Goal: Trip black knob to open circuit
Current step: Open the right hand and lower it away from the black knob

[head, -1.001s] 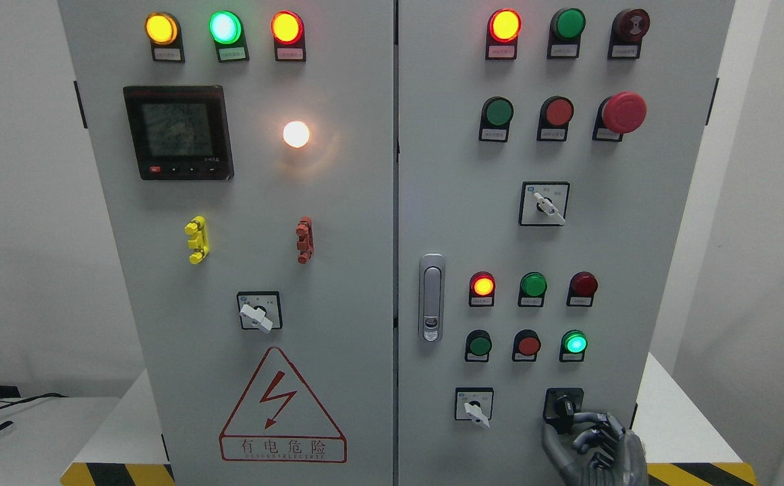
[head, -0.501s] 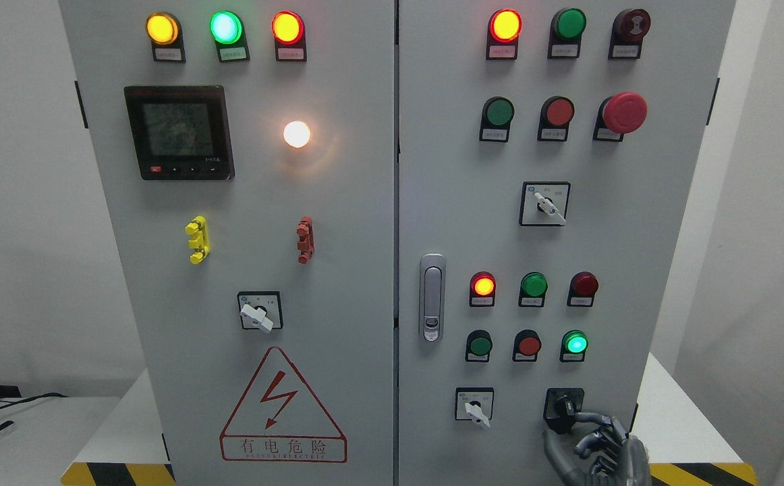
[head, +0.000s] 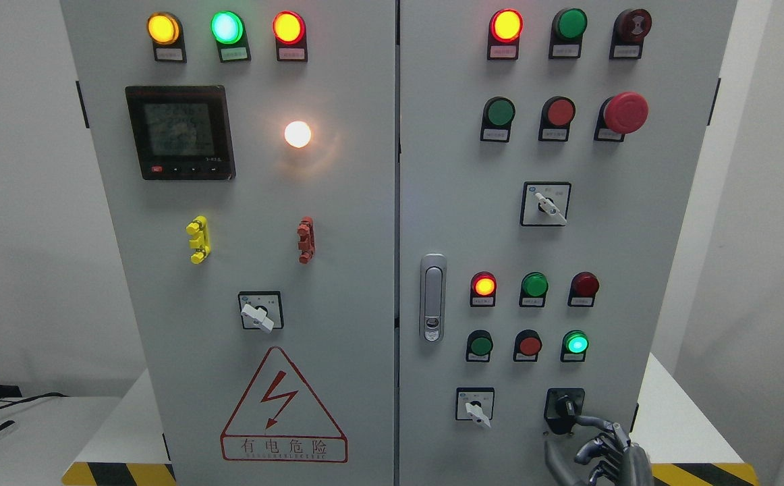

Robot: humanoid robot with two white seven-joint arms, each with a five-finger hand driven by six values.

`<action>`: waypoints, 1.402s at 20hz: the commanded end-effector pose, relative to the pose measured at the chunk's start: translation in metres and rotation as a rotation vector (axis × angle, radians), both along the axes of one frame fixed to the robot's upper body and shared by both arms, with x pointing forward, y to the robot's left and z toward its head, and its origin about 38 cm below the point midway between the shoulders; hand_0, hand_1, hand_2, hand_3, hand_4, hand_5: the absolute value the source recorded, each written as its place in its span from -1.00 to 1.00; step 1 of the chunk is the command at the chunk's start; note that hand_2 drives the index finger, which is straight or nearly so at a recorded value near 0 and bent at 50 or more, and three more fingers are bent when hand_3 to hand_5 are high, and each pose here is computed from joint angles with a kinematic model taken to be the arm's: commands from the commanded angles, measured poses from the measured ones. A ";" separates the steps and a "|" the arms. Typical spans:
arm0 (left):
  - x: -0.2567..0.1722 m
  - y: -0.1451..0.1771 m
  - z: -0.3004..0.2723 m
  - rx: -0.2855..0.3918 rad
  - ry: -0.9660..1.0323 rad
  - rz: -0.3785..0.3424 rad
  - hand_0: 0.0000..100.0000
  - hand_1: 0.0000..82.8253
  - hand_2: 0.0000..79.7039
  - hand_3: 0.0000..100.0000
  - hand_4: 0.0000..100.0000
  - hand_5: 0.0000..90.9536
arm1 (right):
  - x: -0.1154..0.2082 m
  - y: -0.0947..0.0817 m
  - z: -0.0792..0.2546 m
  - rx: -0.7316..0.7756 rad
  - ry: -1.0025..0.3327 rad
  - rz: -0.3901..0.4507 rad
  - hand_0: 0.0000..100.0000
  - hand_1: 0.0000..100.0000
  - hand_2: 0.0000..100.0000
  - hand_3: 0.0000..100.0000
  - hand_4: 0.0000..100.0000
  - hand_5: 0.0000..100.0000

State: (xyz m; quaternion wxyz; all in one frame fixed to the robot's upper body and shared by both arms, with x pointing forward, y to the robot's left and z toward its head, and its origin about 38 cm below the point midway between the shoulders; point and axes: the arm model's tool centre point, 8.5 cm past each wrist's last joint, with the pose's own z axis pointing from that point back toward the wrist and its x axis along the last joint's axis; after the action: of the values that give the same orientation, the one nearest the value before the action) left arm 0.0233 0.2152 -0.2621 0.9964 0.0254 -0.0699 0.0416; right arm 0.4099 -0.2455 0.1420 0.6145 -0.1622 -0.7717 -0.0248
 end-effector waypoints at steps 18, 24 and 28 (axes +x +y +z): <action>0.000 -0.001 0.000 -0.002 0.000 -0.031 -0.76 -0.06 -1.00 -1.00 -1.00 -1.00 | -0.108 0.010 -0.036 -0.024 -0.072 0.341 -0.61 -0.32 -1.00 -0.95 -1.00 -1.00; 0.000 -0.001 0.000 -0.002 0.000 -0.031 -0.76 -0.06 -1.00 -1.00 -1.00 -1.00 | -0.114 0.011 -0.036 -0.003 -0.068 0.357 -0.68 -0.46 -1.00 -1.00 -1.00 -1.00; 0.000 -0.001 0.000 -0.002 0.001 -0.031 -0.76 -0.06 -1.00 -1.00 -1.00 -1.00 | -0.115 0.010 -0.038 0.001 -0.062 0.356 -0.71 -0.49 -1.00 -1.00 -1.00 -1.00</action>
State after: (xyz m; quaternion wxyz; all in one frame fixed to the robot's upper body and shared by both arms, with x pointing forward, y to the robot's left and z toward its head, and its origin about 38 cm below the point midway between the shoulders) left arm 0.0233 0.2151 -0.2621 0.9964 0.0253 -0.0699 0.0416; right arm 0.3011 -0.2354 0.0951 0.5942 -0.0267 -0.8014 0.0637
